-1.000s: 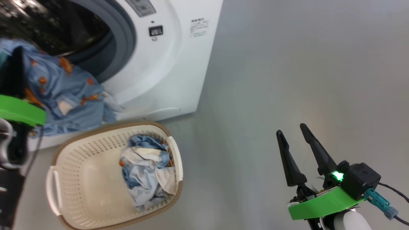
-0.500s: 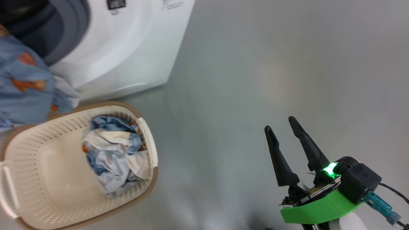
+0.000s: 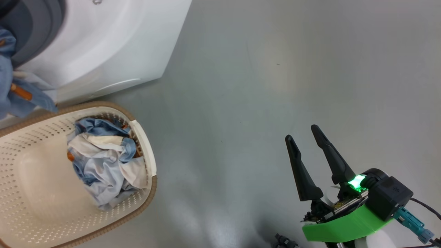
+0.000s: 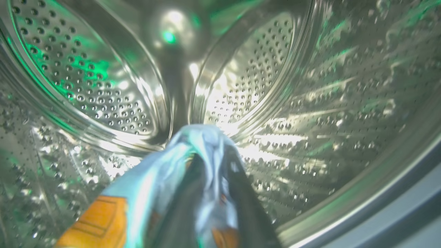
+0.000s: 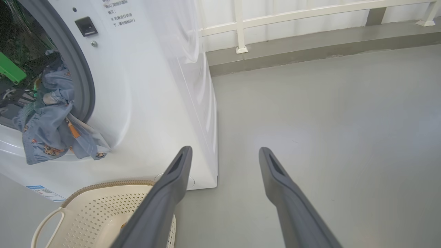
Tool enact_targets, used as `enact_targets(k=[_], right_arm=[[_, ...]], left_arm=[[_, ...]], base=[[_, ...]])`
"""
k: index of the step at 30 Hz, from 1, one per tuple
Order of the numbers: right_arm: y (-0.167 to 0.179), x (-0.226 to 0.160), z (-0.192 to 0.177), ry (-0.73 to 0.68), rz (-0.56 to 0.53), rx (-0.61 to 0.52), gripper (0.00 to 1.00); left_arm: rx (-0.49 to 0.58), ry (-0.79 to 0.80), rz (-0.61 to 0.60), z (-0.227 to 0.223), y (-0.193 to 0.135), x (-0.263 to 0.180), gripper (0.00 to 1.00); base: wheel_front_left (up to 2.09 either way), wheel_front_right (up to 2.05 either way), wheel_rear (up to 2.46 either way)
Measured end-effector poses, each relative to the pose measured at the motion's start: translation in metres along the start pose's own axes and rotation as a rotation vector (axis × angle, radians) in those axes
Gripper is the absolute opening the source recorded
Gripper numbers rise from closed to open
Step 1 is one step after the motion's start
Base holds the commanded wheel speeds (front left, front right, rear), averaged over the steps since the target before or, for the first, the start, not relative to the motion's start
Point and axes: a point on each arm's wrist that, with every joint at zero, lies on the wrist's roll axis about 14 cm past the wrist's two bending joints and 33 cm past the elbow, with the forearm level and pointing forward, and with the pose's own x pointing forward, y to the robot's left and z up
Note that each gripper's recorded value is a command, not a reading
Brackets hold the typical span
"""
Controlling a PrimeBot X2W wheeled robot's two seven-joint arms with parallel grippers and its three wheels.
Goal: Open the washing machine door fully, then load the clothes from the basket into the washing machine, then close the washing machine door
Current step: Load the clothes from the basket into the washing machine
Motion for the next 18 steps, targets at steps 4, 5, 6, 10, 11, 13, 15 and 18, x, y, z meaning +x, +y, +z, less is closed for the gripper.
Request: enact_targets(k=[4, 5, 6, 10, 11, 13, 15, 18], right_arm=[[0.003, 0.002, -0.002, 0.002, 0.009, 0.006, 1.0], [0.003, 0.002, -0.002, 0.003, 0.012, 0.007, 1.0], [0.004, 0.003, -0.003, 0.003, 0.015, 0.009, 1.0], [0.006, 0.004, -0.001, -0.003, 0.023, 0.013, 1.0], [0.006, 0.004, 0.0, -0.007, 0.025, 0.013, 1.0], [0.007, 0.005, 0.003, -0.016, 0.028, 0.014, 1.0], [0.007, 0.005, 0.005, -0.024, 0.029, 0.015, 1.0], [0.006, 0.007, 0.008, -0.035, 0.031, 0.017, 1.0]], left_arm=[[0.037, 0.082, 0.013, -0.02, 0.007, -0.01, 1.0], [0.04, 0.096, 0.022, -0.023, 0.009, -0.012, 1.0], [0.047, 0.107, 0.026, -0.024, 0.011, -0.014, 1.0], [0.057, 0.117, 0.025, -0.022, 0.009, -0.018, 1.0], [0.059, 0.117, 0.024, -0.02, 0.008, -0.019, 1.0], [0.061, 0.115, 0.021, -0.015, 0.005, -0.021, 1.0], [0.04, 0.105, 0.028, -0.01, 0.003, -0.024, 1.0], [0.018, 0.105, 0.03, -0.008, 0.0, -0.036, 1.0]], base=[[0.0, 0.0, 0.0], [0.0, 0.0, 0.0], [0.0, 0.0, 0.0], [0.0, 0.0, 0.0], [0.0, 0.0, 0.0], [0.0, 0.0, 0.0], [0.0, 0.0, 0.0], [0.0, 0.0, 0.0]])
